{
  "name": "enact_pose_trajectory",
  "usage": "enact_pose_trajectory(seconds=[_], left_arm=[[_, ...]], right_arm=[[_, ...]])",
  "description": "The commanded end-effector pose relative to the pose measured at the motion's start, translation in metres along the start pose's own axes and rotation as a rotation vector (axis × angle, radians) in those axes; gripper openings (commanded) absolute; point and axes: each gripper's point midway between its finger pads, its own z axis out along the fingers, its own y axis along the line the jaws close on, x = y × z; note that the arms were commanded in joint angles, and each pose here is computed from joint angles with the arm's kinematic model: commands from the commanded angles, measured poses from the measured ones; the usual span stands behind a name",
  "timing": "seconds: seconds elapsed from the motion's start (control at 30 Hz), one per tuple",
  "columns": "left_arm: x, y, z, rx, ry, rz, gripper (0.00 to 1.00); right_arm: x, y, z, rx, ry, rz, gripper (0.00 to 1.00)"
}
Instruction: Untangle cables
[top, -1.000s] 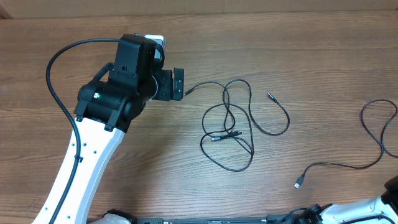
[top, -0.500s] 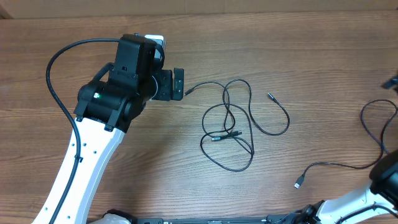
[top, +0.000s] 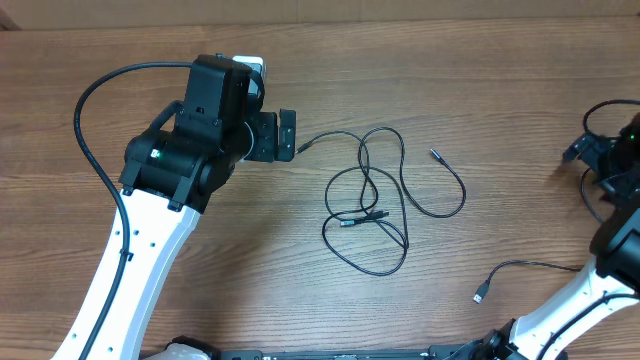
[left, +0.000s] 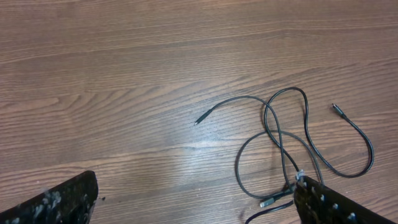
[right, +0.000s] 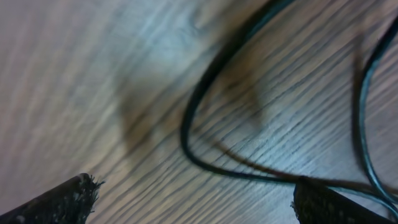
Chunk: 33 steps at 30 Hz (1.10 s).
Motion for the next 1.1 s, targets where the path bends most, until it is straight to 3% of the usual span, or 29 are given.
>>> enact_pose_trajectory(seconds=[0.0,0.43,0.7,0.77,0.9,1.07], left_arm=[[-0.007,0.000,-0.011,0.000,-0.036,0.015,1.00],[-0.007,0.000,-0.011,0.000,-0.036,0.015,1.00],[-0.007,0.000,-0.011,0.000,-0.036,0.015,1.00],[-0.007,0.000,-0.011,0.000,-0.036,0.015,1.00],[-0.007,0.000,-0.011,0.000,-0.036,0.015,1.00],[-0.007,0.000,-0.011,0.000,-0.036,0.015,1.00]], right_arm=[[0.000,-0.023,0.011,0.123,0.001,0.071,1.00],[-0.007,-0.088,0.014,0.180,0.001,0.211,1.00],[0.002,-0.175,0.012,0.191,0.008,0.557,1.00],[0.009,-0.207,0.012,0.158,0.013,0.704,1.00],[0.015,-0.229,0.012,0.047,0.024,0.811,0.93],[0.014,-0.230,0.011,-0.058,0.025,0.844,0.91]])
